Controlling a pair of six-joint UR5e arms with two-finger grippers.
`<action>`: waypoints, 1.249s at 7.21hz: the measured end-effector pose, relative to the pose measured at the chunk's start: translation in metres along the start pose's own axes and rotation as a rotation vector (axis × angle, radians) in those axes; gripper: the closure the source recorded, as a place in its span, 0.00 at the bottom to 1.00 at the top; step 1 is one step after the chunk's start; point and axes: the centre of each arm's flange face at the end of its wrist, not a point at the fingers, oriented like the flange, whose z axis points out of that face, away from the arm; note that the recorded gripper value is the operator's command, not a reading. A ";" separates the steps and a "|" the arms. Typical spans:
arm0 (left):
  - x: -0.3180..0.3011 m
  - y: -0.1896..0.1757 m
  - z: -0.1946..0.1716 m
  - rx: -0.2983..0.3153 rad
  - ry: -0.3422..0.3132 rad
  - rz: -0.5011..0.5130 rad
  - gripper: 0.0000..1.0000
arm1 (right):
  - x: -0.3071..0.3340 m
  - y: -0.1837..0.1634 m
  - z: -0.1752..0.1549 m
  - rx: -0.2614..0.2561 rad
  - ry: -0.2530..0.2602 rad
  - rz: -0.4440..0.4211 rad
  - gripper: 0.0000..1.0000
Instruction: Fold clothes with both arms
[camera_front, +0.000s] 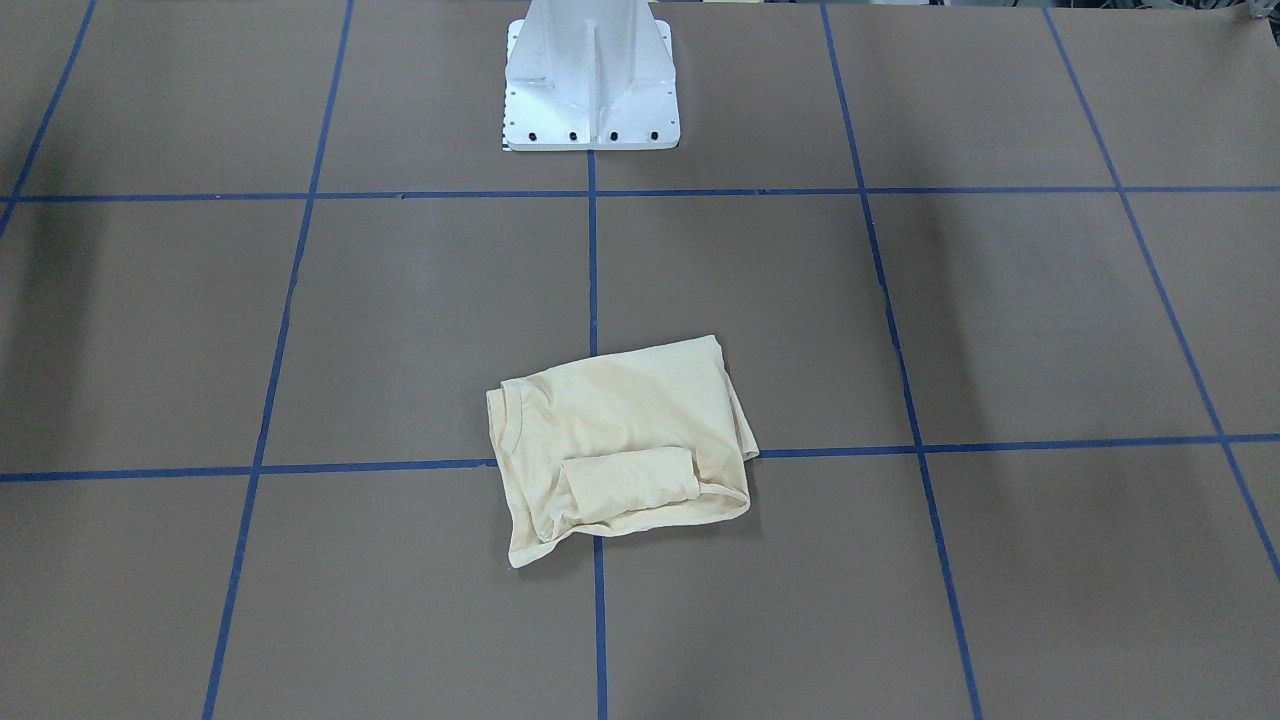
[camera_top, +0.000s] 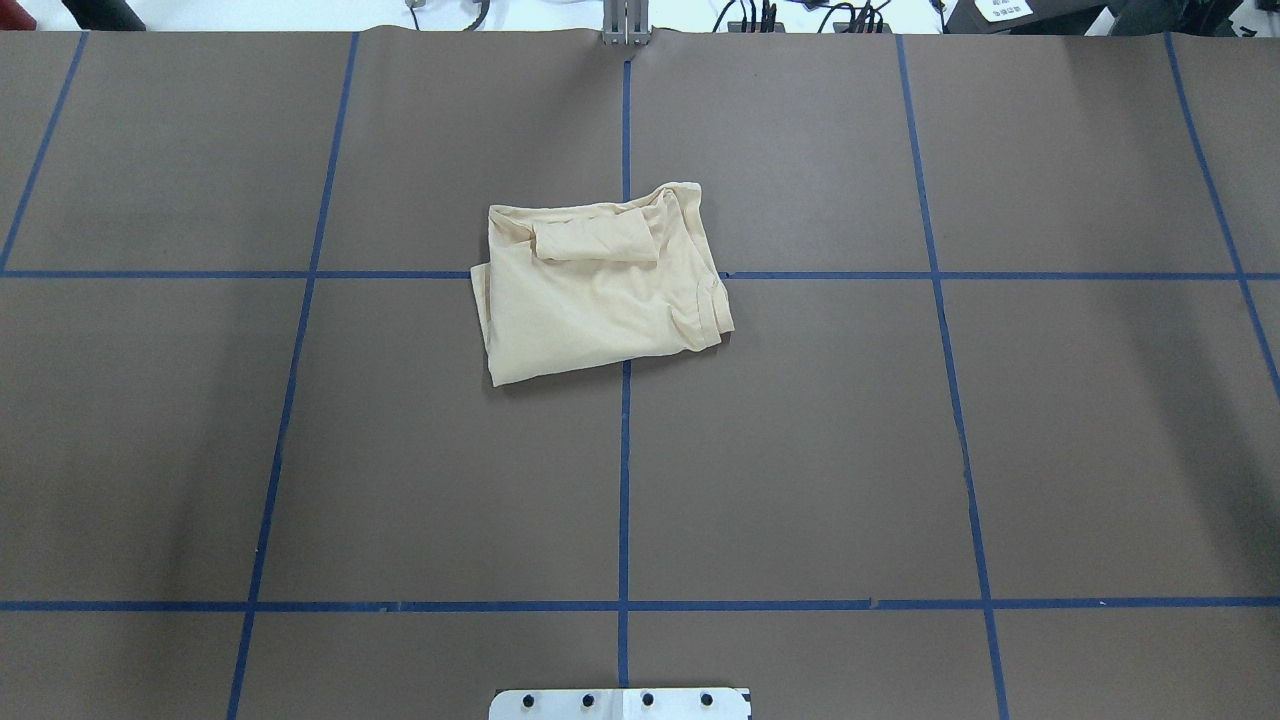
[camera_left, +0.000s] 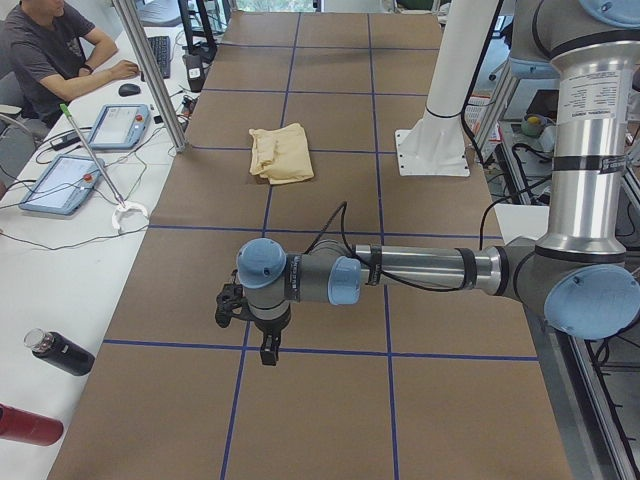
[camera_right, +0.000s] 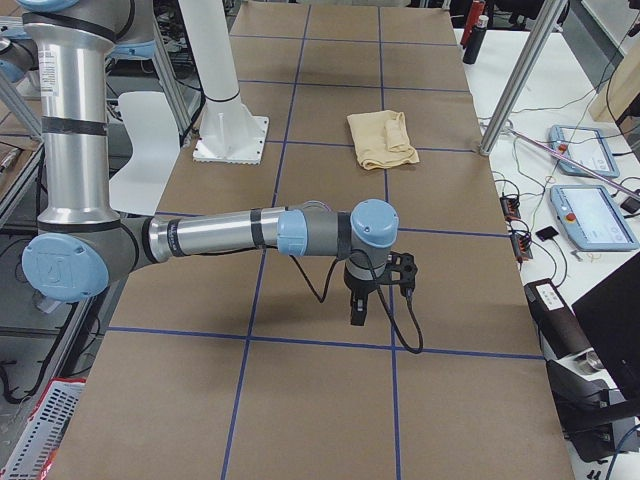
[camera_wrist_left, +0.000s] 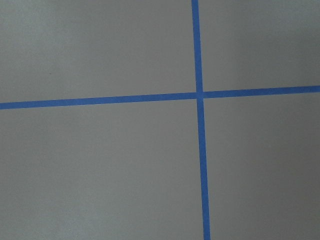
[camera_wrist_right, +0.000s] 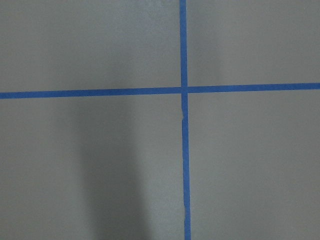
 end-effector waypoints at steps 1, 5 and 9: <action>0.000 0.000 0.000 0.000 0.000 -0.001 0.00 | -0.001 0.000 0.000 0.001 0.000 -0.001 0.00; 0.001 -0.002 -0.001 0.003 0.000 -0.002 0.00 | -0.001 0.000 0.000 0.001 -0.003 -0.001 0.00; 0.003 -0.005 -0.004 0.007 -0.001 0.002 0.00 | 0.001 0.000 0.001 -0.002 -0.001 0.001 0.00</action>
